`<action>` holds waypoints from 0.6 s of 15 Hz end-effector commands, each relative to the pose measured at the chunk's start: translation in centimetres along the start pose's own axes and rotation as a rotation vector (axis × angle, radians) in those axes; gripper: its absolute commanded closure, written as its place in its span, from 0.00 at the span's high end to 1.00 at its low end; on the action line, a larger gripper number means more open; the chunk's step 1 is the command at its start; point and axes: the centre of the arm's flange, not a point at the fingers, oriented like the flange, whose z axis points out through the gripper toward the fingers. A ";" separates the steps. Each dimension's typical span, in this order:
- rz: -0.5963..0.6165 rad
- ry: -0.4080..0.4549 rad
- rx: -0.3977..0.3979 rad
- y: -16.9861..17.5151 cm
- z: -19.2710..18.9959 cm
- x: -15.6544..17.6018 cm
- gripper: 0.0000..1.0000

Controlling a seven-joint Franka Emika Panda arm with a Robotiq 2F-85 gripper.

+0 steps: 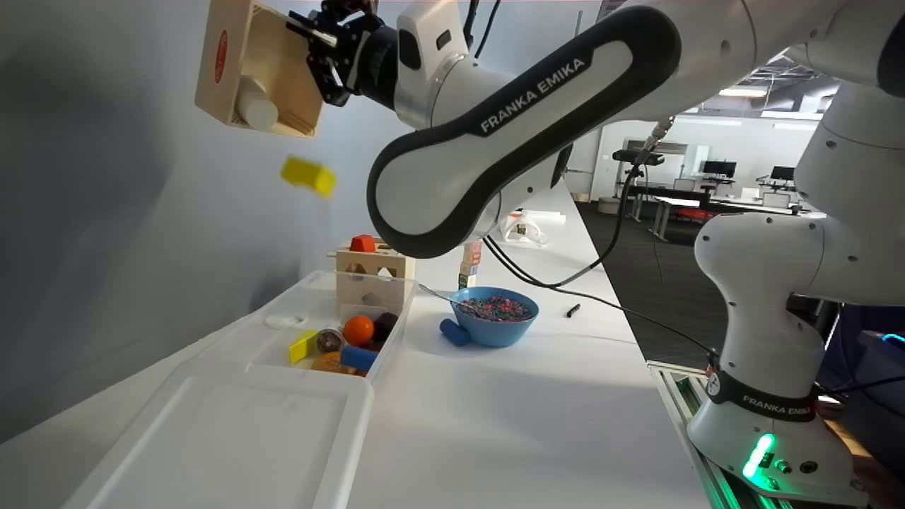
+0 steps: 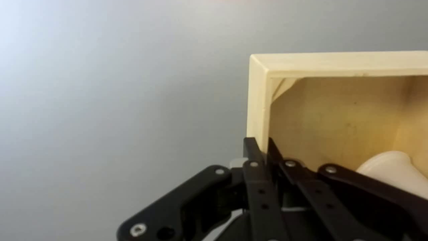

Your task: Remove the white lid from the clear container then place the objects in the wooden box into the container.

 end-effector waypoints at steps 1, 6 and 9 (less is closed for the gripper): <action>0.027 -0.054 -0.082 -3.8 -6.8 -2.2 0.02; 0.044 -0.073 -0.036 -7.3 -10.4 -2.7 0.02; 0.159 -0.145 0.123 -8.7 -11.5 -5.4 0.02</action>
